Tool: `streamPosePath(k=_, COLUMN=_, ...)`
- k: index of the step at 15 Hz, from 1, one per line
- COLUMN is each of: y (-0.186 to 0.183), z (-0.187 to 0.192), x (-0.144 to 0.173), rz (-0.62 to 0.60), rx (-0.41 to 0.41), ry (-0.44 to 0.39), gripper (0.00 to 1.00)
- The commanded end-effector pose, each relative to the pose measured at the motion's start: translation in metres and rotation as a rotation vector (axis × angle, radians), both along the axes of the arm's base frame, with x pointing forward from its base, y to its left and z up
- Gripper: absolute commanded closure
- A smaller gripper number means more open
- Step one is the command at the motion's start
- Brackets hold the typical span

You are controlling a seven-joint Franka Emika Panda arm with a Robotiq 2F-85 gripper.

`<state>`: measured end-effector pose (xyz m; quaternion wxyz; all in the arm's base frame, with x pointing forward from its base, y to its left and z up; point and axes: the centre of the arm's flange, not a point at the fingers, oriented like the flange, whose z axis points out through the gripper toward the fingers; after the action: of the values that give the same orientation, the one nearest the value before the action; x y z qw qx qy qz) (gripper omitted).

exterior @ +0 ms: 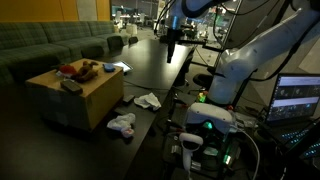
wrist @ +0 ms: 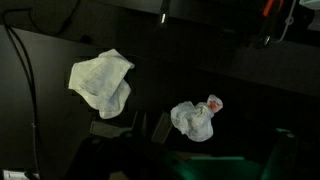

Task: Switch between all the objects on the box and on the table

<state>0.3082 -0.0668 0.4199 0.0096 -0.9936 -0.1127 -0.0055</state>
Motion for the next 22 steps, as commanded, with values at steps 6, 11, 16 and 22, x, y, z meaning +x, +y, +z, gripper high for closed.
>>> streamPosePath(k=6, y=-0.012, z=-0.032, x=0.141, rz=0.003, rx=-0.074, ry=-0.100, gripper=0.00)
streamPosePath(k=11, y=-0.018, z=-0.055, x=0.227, rz=-0.066, rx=-0.118, ry=-0.153, gripper=0.00)
streamPosePath(k=16, y=-0.025, z=-0.086, x=0.319, rz=-0.188, rx=-0.150, ry=-0.183, gripper=0.00)
streamPosePath(k=22, y=-0.048, z=-0.125, x=0.414, rz=-0.352, rx=-0.179, ry=-0.219, gripper=0.00)
